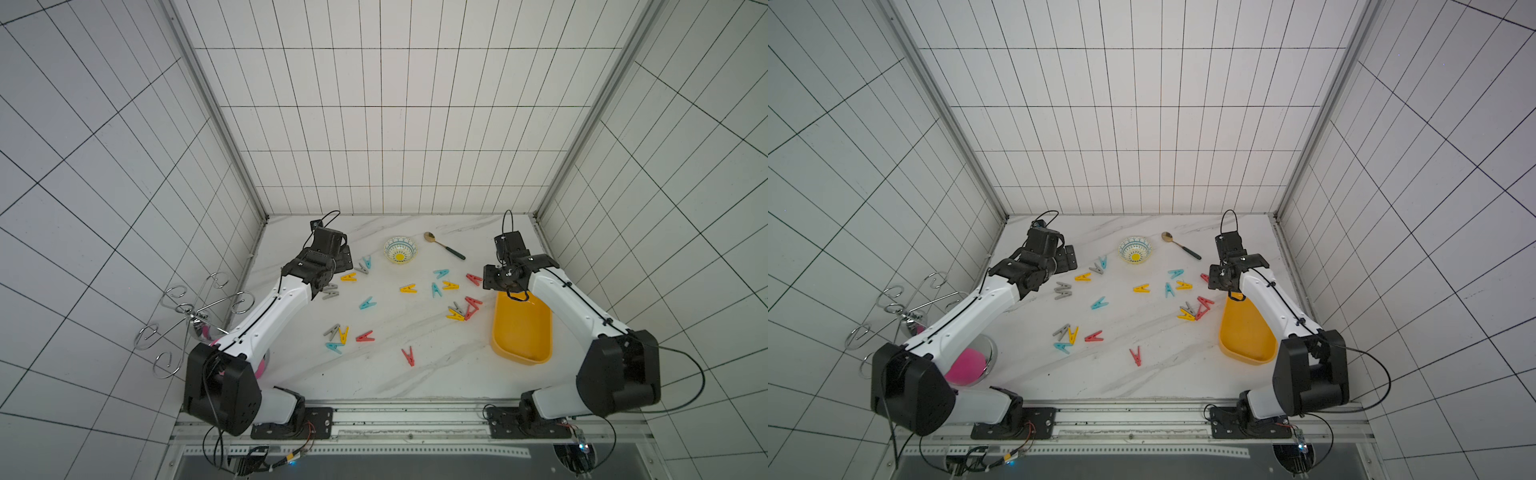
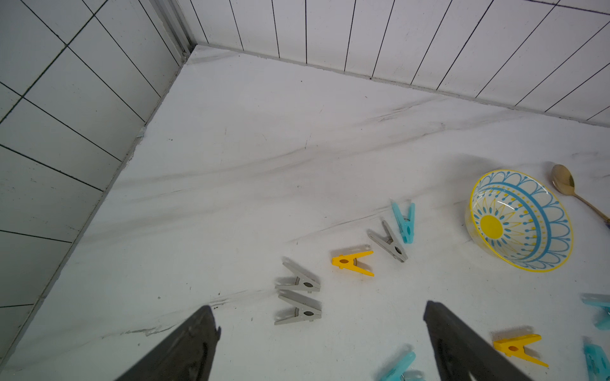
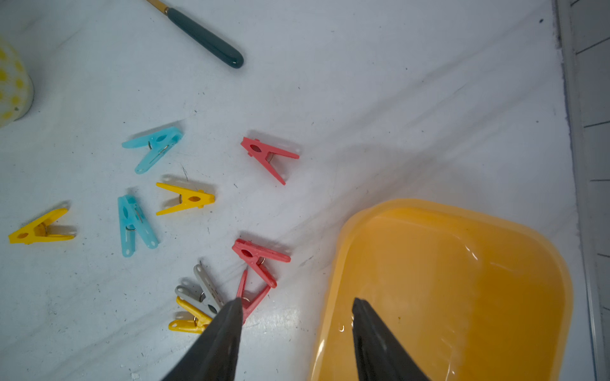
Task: Put the clothespins into the storage box
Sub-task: Adjust the storage box at the center of the board, then pick up the clothespin from the center of the board.
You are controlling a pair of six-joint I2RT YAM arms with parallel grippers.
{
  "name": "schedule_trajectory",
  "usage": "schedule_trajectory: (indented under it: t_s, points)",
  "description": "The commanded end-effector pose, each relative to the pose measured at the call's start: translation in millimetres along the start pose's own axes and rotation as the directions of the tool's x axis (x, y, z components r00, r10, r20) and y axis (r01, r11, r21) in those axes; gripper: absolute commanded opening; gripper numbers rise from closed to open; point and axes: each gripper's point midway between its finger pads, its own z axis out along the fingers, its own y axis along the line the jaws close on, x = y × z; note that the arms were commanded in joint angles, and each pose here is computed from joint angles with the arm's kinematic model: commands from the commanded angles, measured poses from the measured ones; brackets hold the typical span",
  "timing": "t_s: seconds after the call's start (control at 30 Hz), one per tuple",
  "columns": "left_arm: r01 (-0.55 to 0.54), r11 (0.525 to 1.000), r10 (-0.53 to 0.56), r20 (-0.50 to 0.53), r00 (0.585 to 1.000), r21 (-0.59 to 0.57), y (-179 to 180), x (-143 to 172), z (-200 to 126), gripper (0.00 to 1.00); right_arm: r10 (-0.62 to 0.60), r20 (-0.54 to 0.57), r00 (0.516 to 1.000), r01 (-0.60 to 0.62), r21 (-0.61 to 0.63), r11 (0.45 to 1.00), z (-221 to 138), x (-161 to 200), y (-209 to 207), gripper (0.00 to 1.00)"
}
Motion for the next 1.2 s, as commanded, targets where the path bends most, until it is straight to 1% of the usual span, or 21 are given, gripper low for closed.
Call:
schedule_trajectory:
  t_s: [0.0, 0.1, 0.2, 0.27, 0.4, 0.53, 0.73, 0.93, 1.07, 1.17]
  points:
    - [0.036, 0.999, -0.036, -0.007, 0.999, 0.023, -6.5, -5.4, -4.0, 0.99, -0.099, -0.037, 0.994, 0.1, 0.024, 0.995, 10.5, -13.2, 5.6, 0.57]
    - [0.037, 0.999, -0.037, -0.017, 0.999, 0.024, -7.6, -4.7, -4.0, 0.99, -0.135, -0.07, 0.988, 0.136, 0.017, 0.99, 26.7, -19.2, 9.5, 0.57]
    - [0.036, 0.999, -0.036, -0.016, 0.999, 0.022, -7.0, -6.1, -5.9, 0.99, -0.145, -0.114, 0.983, 0.142, -0.033, 0.989, 45.5, -16.7, 16.4, 0.56]
    - [0.037, 0.999, -0.037, -0.009, 0.999, 0.019, -6.2, -7.8, -6.9, 0.99, -0.153, -0.139, 0.978, 0.149, -0.042, 0.988, 56.7, -14.2, 18.7, 0.55]
    - [0.034, 0.999, -0.034, -0.009, 0.999, 0.01, -4.8, -7.6, -6.5, 0.99, -0.14, -0.142, 0.98, 0.133, -0.058, 0.989, 75.3, -18.4, 19.6, 0.55]
    - [0.035, 0.999, -0.035, 0.0, 0.999, 0.004, -4.0, -10.7, -7.7, 0.99, -0.136, -0.152, 0.979, 0.124, -0.083, 0.989, 88.3, -19.0, 20.6, 0.54]
    - [0.039, 0.999, -0.039, 0.004, 0.999, -0.002, -3.8, -12.4, -6.8, 0.99, -0.141, -0.17, 0.975, 0.128, -0.086, 0.988, 104.0, -19.5, 20.8, 0.49]
    - [0.038, 0.999, -0.037, 0.012, 0.999, -0.012, -1.8, -14.0, -7.3, 0.99, -0.141, -0.191, 0.971, 0.125, -0.096, 0.988, 118.1, -20.0, 21.2, 0.48]
    - [0.036, 0.999, -0.036, 0.014, 0.999, -0.019, -1.0, -14.8, -6.4, 0.99, -0.143, -0.198, 0.97, 0.126, -0.098, 0.987, 124.7, -20.0, 22.2, 0.42]
    - [0.036, 0.999, -0.036, 0.016, 0.999, -0.024, -0.4, -15.4, -5.4, 0.99, -0.145, -0.2, 0.969, 0.126, -0.108, 0.986, 128.0, -19.8, 24.6, 0.36]
